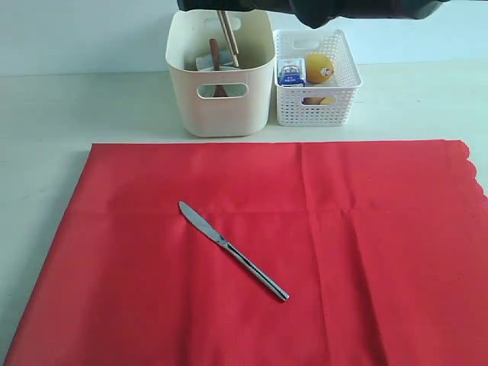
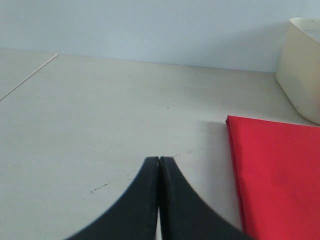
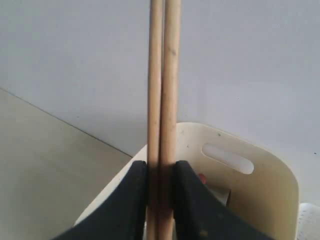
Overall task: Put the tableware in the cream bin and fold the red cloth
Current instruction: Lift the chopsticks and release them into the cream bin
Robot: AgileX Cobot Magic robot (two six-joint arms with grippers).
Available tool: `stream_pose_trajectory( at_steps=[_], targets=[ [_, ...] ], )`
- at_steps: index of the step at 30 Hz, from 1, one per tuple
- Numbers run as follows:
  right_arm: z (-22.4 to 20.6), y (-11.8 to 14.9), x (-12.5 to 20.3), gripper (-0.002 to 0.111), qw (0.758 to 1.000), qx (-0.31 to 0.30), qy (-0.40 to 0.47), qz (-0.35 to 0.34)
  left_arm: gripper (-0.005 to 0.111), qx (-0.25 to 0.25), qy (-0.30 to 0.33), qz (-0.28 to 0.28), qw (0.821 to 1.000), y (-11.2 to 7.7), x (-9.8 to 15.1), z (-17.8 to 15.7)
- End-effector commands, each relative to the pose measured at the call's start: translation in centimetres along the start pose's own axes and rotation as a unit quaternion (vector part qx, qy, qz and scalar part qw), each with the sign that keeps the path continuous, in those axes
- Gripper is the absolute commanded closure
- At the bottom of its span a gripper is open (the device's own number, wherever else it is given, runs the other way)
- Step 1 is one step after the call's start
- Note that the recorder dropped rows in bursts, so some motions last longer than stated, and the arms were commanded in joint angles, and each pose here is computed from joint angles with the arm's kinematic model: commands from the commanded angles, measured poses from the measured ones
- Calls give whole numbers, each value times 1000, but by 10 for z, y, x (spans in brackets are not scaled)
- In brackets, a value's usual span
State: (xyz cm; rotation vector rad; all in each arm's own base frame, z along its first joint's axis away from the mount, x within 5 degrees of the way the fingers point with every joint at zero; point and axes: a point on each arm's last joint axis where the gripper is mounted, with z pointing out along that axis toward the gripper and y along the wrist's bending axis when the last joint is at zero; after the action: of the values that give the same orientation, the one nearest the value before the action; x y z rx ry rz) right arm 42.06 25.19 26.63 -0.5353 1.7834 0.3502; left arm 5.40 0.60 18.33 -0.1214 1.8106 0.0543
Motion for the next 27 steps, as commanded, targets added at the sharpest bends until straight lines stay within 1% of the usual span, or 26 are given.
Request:
stream_pose_trajectory(
  at_steps=[1,6,11,16,17,19,21,24,25,27],
  targets=[
    [2,-3,-4,108,1000,2,-23,10,105,-1,-6,-3,1000,0,-1,-1],
    [2,-3,-6,108,999,2,-37,11,105,-1,-6,-3,1000,0,-1,-1],
    [3,-2,-11,108,997,1,-83,6,105,-1,-6,-3,1000,0,-1,-1],
    [16,-2,8,108,997,0,-74,5,105,-1,-6,-3,1000,0,-1,-1],
    [18,-2,12,108,998,1,-67,-4,105,-1,-6,-3,1000,0,-1,-1],
    [20,-2,15,103,998,2,-64,-12,105,-1,-6,-3,1000,0,-1,-1],
    [20,-3,15,95,998,8,-63,-7,105,-1,-6,-3,1000,0,-1,-1],
    [20,-5,15,79,998,23,-64,0,105,-1,-6,-3,1000,0,-1,-1],
    [20,-7,15,71,998,29,-63,10,105,-1,-6,-3,1000,0,-1,-1],
    [20,-8,16,62,997,35,-61,23,105,-1,-6,-3,1000,0,-1,-1]
  ],
)
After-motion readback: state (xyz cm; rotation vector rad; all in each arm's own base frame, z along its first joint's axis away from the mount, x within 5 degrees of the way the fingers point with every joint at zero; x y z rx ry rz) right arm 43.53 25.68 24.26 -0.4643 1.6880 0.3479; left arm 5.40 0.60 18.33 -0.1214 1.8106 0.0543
